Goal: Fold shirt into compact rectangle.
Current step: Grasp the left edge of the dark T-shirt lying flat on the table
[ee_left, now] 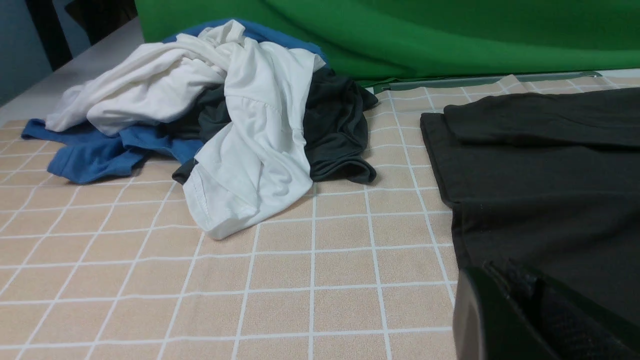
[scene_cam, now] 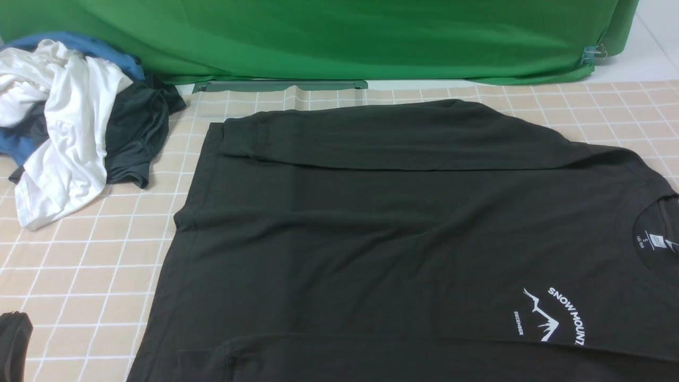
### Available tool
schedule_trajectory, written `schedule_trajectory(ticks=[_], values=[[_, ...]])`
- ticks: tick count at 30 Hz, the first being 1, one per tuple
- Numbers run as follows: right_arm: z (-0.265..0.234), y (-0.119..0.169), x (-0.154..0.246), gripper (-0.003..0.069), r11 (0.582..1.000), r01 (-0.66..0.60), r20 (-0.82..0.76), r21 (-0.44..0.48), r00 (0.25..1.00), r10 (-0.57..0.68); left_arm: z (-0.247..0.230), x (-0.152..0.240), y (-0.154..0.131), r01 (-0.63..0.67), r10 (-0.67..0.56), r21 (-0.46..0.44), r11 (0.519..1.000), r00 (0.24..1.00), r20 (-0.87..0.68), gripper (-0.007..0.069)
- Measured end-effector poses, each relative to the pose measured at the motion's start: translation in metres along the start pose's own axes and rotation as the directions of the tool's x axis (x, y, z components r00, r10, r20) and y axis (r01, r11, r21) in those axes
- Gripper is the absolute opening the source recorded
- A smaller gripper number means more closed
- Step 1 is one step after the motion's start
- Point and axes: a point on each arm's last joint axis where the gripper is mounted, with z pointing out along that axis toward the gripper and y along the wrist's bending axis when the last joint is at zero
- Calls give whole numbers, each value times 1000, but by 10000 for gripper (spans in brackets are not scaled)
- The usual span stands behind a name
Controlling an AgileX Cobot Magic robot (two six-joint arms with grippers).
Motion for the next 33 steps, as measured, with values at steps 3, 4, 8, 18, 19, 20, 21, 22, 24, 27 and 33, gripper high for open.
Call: schedule_trajectory(ticks=[3,4,8,18,19,20,21,22,24,27,33], values=[[0,0,0,247,1000,0,0,0,1000,0,0,0,0,0,0,0,1000,1000,0,22],[0,0,0,247,1000,0,0,0,1000,0,0,0,0,0,0,0,1000,1000,0,22],[0,0,0,247,1000,0,0,0,1000,0,0,0,0,0,0,0,1000,1000,0,22],[0,0,0,247,1000,0,0,0,1000,0,0,0,0,-13,13,-3,1000,1000,-1,22],[0,0,0,247,1000,0,0,0,1000,0,0,0,1,-20,20,-6,1000,1000,4,22],[0,0,0,247,1000,0,0,0,1000,0,0,-1,1,-20,20,-7,1000,1000,14,22],[0,0,0,247,1000,0,0,0,1000,0,0,-3,1,-16,16,-10,1000,999,32,22],[0,0,0,247,1000,0,0,0,1000,0,0,-6,1,10,-9,-10,1000,998,66,22],[0,0,0,247,1000,0,0,0,1000,0,-1,-13,2,105,-103,-3,995,985,142,22],[0,0,0,247,1000,0,0,0,1000,0,-3,-23,4,302,-300,29,953,921,251,22],[0,0,-2,247,1000,0,17,3,1000,0,-6,-31,10,567,-567,112,816,748,344,22]])
